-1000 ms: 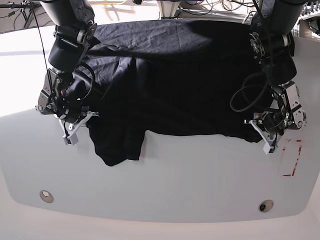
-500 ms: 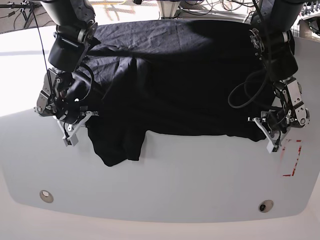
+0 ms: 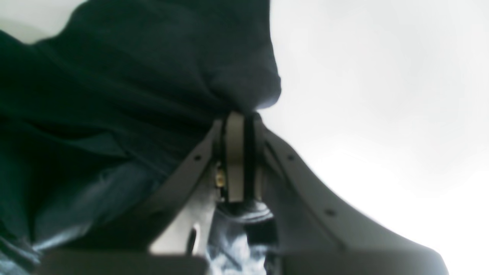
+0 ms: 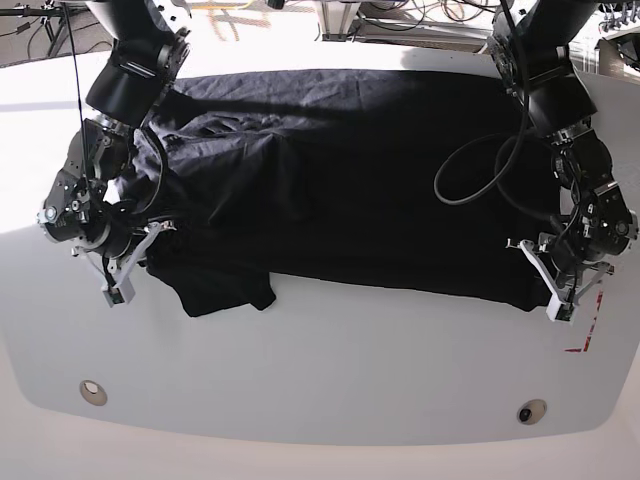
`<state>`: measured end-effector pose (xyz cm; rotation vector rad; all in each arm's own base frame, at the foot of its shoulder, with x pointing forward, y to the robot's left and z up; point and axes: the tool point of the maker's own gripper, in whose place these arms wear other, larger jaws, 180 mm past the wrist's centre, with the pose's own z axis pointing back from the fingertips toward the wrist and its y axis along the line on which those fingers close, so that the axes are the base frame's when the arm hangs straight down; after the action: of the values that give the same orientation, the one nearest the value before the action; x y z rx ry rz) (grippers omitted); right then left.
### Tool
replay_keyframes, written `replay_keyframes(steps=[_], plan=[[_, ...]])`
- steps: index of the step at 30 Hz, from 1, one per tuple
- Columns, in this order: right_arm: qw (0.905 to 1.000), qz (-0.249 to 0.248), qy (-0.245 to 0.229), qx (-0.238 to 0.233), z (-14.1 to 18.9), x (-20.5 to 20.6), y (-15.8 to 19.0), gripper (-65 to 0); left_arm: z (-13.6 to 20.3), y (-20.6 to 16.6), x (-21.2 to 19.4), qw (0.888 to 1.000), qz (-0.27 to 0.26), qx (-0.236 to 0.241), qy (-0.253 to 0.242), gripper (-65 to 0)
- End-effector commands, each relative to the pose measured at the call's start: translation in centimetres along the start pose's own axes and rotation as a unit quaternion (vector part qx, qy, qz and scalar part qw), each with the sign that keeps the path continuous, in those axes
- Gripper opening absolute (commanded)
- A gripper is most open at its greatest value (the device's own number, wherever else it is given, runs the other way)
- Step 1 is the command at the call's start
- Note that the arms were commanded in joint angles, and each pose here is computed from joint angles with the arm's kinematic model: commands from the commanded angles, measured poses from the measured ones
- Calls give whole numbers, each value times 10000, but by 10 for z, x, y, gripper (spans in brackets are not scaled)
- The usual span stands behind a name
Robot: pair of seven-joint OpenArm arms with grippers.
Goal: Fold the T-shirt properly
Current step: 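Fold the grasped shirt edge over onto the rest with both grippers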
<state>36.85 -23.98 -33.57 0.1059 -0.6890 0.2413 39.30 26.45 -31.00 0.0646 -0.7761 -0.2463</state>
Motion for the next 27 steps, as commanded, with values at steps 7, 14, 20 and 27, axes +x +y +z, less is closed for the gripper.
replay_keyframes(steps=[7, 14, 20, 27], plan=[[9969, 472, 39, -634, 45, -3, -9, -629, 28, 3, -4, 9983, -452, 309, -183, -650], [9929, 781, 157, -879, 68, -24, 0, -628, 38, -12, -39, 9959, -872, 199, 113, -650], [9914, 880, 361, -900, 74, -47, 8, -628, 46, -12, -72, 9934, -1025, 218, 466, -650], [9904, 879, 703, -802, 76, -79, 17, -628, 54, -20, -100, 9909, -1109, 150, 748, -650]])
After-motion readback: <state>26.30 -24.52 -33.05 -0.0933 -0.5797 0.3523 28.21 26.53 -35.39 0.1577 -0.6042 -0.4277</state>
